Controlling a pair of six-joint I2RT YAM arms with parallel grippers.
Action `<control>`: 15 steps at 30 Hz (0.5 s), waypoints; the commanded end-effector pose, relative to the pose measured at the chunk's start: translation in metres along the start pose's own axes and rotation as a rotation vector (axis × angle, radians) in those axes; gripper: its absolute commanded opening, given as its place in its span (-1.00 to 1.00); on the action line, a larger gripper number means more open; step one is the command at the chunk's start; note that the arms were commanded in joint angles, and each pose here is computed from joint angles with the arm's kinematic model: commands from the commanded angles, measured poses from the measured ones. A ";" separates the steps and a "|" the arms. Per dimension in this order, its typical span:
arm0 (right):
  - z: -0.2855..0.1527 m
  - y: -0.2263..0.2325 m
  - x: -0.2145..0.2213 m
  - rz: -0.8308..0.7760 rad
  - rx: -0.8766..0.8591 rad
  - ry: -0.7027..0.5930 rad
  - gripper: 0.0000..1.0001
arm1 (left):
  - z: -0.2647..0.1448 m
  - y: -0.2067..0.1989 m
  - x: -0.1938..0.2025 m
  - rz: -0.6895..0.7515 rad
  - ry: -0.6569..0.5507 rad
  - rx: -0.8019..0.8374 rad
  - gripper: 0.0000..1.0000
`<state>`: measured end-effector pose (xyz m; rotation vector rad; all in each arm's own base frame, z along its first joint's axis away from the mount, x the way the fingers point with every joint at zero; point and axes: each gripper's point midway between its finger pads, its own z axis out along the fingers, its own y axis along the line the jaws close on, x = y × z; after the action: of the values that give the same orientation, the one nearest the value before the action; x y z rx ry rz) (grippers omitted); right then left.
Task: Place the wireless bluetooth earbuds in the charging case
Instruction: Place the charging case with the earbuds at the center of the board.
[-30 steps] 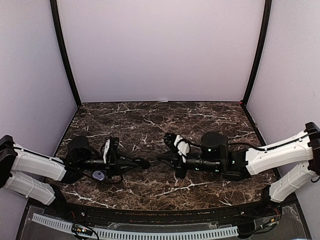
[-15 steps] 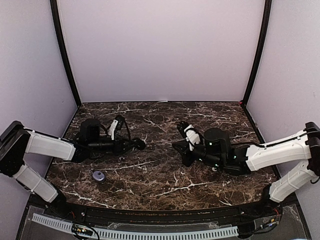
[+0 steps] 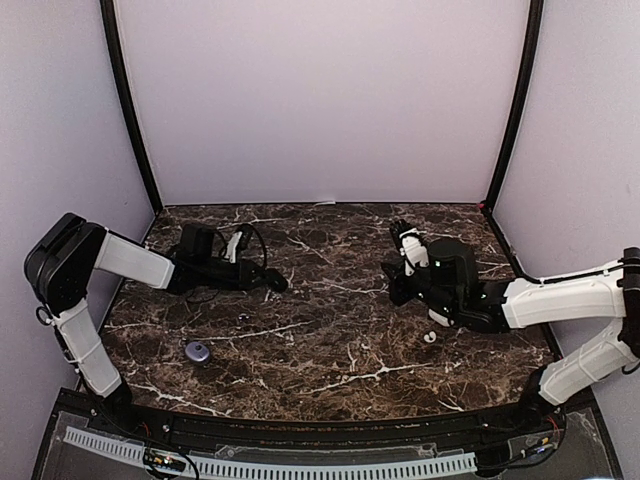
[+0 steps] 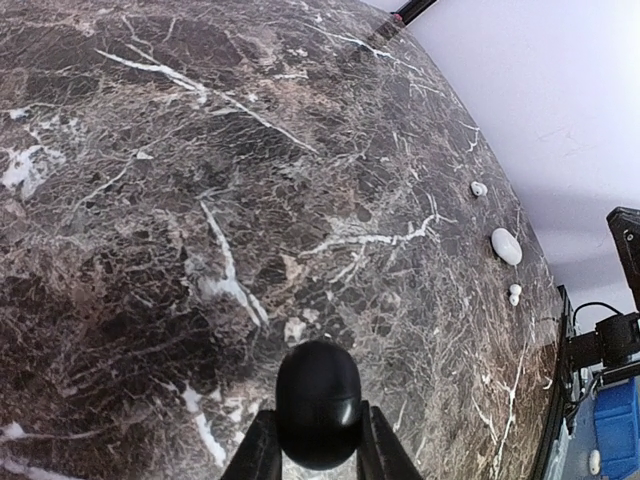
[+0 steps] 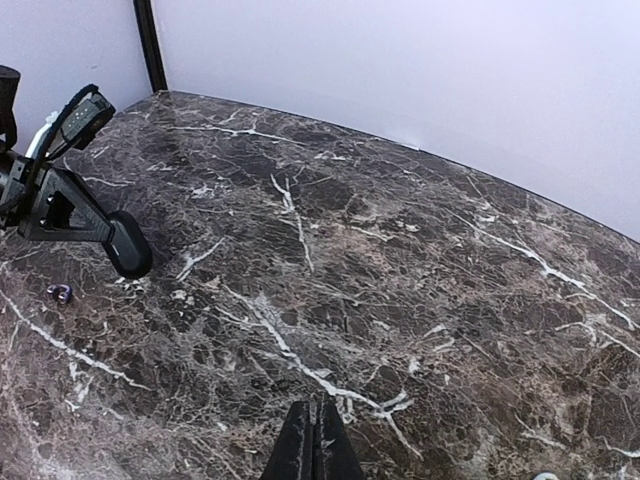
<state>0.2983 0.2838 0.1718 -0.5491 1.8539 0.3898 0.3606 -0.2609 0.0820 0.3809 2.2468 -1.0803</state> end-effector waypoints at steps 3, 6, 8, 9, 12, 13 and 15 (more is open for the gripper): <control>0.004 -0.013 -0.014 -0.035 0.049 -0.011 -1.00 | 0.006 0.023 -0.020 -0.074 0.041 0.002 -1.00; 0.005 -0.018 -0.013 -0.037 0.078 -0.020 -1.00 | 0.011 0.038 -0.024 -0.108 0.054 -0.013 -1.00; 0.004 -0.019 -0.010 -0.034 0.076 -0.032 -1.00 | 0.012 0.047 -0.028 -0.124 0.056 -0.020 -1.00; 0.004 -0.019 -0.009 -0.036 0.074 -0.046 -1.00 | 0.011 0.052 -0.031 -0.131 0.051 -0.025 -1.00; 0.003 -0.022 0.001 -0.050 0.087 -0.048 -1.00 | 0.009 0.065 -0.038 -0.152 0.042 -0.044 -0.98; 0.003 -0.023 0.003 -0.053 0.094 -0.050 -1.00 | 0.008 0.070 -0.038 -0.163 0.041 -0.050 -0.95; 0.002 -0.026 0.006 -0.053 0.108 -0.058 -1.00 | 0.006 0.080 -0.041 -0.184 0.032 -0.067 -0.90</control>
<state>0.3078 0.2693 0.1661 -0.5423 1.8303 0.3025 0.4240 -0.2276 0.0553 0.2130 2.3630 -1.0957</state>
